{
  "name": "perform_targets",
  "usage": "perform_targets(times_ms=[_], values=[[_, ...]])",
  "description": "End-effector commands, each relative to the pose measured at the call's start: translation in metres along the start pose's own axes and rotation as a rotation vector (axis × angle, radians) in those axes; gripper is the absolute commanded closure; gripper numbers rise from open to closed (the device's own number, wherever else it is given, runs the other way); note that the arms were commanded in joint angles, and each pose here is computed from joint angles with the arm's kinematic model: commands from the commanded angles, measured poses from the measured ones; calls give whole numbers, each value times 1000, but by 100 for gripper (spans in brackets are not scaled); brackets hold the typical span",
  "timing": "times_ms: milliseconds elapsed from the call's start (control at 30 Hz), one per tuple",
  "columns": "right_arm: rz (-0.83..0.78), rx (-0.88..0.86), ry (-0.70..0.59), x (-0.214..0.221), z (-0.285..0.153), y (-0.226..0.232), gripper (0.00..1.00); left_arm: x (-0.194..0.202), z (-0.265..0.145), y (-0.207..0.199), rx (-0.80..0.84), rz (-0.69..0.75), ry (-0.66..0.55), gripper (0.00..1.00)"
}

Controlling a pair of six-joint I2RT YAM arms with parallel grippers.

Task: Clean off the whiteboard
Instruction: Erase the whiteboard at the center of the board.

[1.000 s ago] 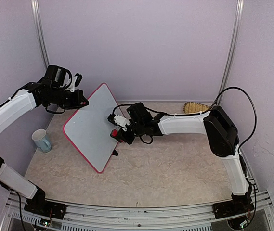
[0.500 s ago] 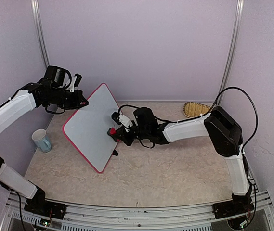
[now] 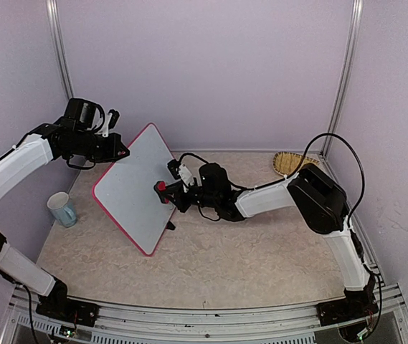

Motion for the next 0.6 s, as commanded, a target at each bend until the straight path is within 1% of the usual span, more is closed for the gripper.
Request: perform_targets(times_ms=[0, 300, 567], values=[[85, 41, 31, 26, 6, -4, 94, 0, 1, 4, -22, 34, -17, 100], [134, 55, 127, 50, 2, 3, 95, -1, 2, 4, -17, 34, -18, 100], [125, 52, 173, 60, -2, 11, 95, -1, 2, 4, -15, 33, -16, 100]])
Point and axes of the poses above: each gripper's point midway between its finger pads, its own z axis out along the fingers, its own y axis along the line the jaws close on, x = y × z, the point moved 10 cm from there along -z, back along the fingers, and after that the axes turned 9 degrees about -z, right-handed, at the moved point
